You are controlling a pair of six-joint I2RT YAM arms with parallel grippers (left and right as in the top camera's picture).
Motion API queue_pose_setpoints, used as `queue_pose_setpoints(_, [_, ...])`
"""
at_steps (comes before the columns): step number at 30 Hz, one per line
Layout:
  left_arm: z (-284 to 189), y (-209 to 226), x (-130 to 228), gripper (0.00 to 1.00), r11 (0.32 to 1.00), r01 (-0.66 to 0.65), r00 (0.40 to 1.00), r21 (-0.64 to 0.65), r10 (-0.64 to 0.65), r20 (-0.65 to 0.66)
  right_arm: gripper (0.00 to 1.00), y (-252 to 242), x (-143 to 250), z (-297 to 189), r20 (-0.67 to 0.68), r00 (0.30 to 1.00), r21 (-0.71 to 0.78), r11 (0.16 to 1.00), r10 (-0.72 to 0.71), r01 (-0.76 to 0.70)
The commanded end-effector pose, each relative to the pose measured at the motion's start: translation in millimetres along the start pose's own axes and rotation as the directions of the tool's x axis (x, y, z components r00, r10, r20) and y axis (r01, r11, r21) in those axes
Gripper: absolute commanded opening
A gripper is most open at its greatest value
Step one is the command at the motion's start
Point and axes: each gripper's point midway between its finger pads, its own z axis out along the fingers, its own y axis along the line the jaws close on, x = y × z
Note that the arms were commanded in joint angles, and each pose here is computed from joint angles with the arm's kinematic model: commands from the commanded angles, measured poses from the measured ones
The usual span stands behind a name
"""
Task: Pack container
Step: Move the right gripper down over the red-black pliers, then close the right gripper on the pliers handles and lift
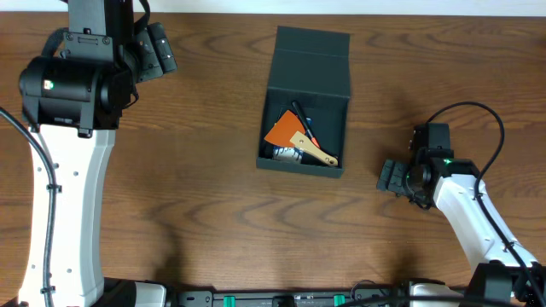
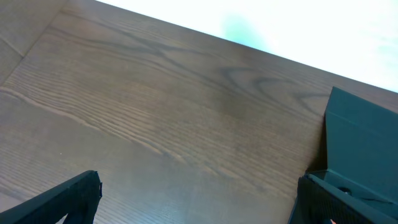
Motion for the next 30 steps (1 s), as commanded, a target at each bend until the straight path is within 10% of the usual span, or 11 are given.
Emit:
queue_pose_setpoints(1, [-3, 4, -3, 0.99, 1.0, 0.008, 1.0, -0.012, -0.008, 0.011, 0.93, -4, -1, 5, -0.003, 0.999, 0.017, 0.999, 0.046, -0.046])
queue_pose_setpoints(30, [-3, 4, -3, 0.99, 1.0, 0.008, 1.0, -0.012, -0.007, 0.011, 0.88, 3, -19, 41, -0.045, 0.998, 0.035, 0.999, 0.043, -0.041])
